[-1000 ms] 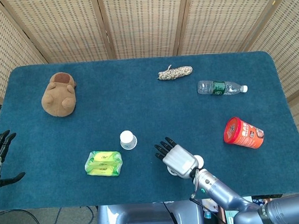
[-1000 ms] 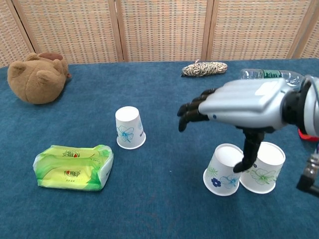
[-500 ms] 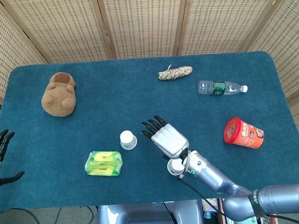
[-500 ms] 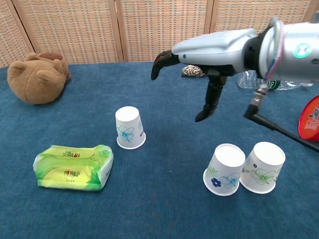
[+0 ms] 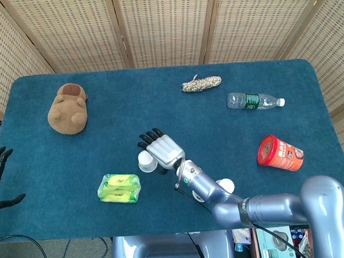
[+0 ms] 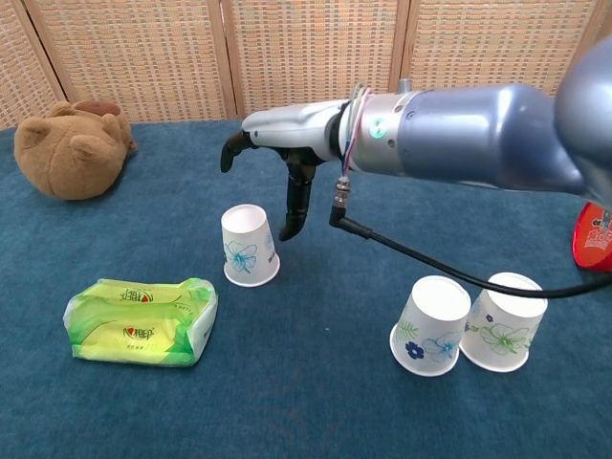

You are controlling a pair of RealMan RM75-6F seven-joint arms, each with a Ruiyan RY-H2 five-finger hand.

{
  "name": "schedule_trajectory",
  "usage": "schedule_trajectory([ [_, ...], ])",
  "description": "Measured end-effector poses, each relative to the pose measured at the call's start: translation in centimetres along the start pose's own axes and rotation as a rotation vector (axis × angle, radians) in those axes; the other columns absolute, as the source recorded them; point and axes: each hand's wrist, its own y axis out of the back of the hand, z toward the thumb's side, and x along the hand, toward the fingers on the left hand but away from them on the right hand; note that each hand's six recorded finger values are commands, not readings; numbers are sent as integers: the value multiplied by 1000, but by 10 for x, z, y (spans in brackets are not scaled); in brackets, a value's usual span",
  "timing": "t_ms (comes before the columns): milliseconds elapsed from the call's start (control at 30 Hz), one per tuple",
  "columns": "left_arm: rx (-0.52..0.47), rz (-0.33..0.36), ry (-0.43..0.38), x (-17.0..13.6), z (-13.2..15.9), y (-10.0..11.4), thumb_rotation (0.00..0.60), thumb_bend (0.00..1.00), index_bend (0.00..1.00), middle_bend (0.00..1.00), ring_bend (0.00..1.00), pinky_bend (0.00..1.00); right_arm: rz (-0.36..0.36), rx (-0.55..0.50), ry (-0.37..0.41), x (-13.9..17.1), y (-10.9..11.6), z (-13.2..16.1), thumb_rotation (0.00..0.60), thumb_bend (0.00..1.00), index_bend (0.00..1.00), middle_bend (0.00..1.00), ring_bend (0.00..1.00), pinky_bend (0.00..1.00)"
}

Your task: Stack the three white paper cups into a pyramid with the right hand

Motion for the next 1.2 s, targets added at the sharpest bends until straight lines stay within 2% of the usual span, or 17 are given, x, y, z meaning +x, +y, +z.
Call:
schedule_trajectory([
  [267,-3,-3,11,2,-3,0,600,99,0,0,0,0,43,-29,6,-18,-10,10,600,244,192,207,101,117],
  [567,-9,-11,17,4,-5,-1,600,100,0,0,0,0,66,1,-2,-28,-22,9,600,244,199,262,162,247],
  [733,-15,-12,22,5,-7,0,600,100,0,0,0,0,76,28,-28,-33,-30,1,600,246,299,400,304,411],
  [933,-15,-13,18,5,-7,0,600,99,0,0,0,0,75,43,-31,-35,-36,1,600,327,455,517,412,503],
  [1033,-14,-12,20,5,-8,0,600,99,0,0,0,0,65,37,-26,-35,-36,2,600,370,490,538,428,515],
  [1200,-11,-17,16,5,-7,-1,600,100,0,0,0,0,34,31,-15,-33,-31,3,600,386,497,538,430,515],
])
